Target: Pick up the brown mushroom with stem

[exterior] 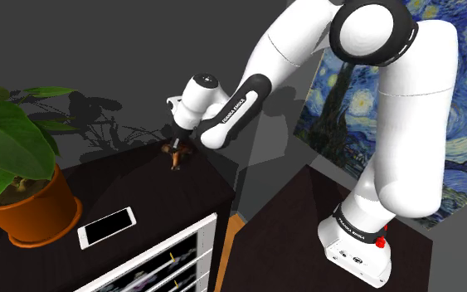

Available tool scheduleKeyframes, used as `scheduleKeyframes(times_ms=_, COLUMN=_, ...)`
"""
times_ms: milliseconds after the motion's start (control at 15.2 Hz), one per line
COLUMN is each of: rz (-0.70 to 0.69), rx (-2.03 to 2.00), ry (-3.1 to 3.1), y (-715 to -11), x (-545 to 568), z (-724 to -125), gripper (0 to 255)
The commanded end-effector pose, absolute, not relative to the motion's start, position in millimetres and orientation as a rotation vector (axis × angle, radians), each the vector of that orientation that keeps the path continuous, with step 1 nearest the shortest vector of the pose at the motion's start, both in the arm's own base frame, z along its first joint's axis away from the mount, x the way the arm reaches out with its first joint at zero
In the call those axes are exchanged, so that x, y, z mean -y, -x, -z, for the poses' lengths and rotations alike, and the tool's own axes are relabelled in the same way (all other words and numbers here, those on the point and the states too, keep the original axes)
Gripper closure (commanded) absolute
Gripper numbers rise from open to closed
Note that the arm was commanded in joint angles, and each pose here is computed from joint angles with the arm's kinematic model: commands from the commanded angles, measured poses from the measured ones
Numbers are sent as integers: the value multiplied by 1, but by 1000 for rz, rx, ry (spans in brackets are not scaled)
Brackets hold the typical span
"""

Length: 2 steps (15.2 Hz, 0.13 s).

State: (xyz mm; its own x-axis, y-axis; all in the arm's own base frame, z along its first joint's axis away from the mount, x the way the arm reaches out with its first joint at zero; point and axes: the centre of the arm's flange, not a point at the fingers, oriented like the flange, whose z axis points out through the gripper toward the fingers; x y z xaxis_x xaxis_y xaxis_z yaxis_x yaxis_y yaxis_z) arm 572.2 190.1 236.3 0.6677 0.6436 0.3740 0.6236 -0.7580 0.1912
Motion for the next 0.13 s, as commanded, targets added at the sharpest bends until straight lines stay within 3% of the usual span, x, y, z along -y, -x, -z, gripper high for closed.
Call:
scheduleKeyframes(times_ms=0, rz=-662, rx=-1075, ry=-2825, y=-573, x=-190, z=-243, gripper=255)
scheduleKeyframes(times_ms=66, rz=-662, rx=-1075, ry=-2825, y=-573, x=-191, z=-243, gripper=255)
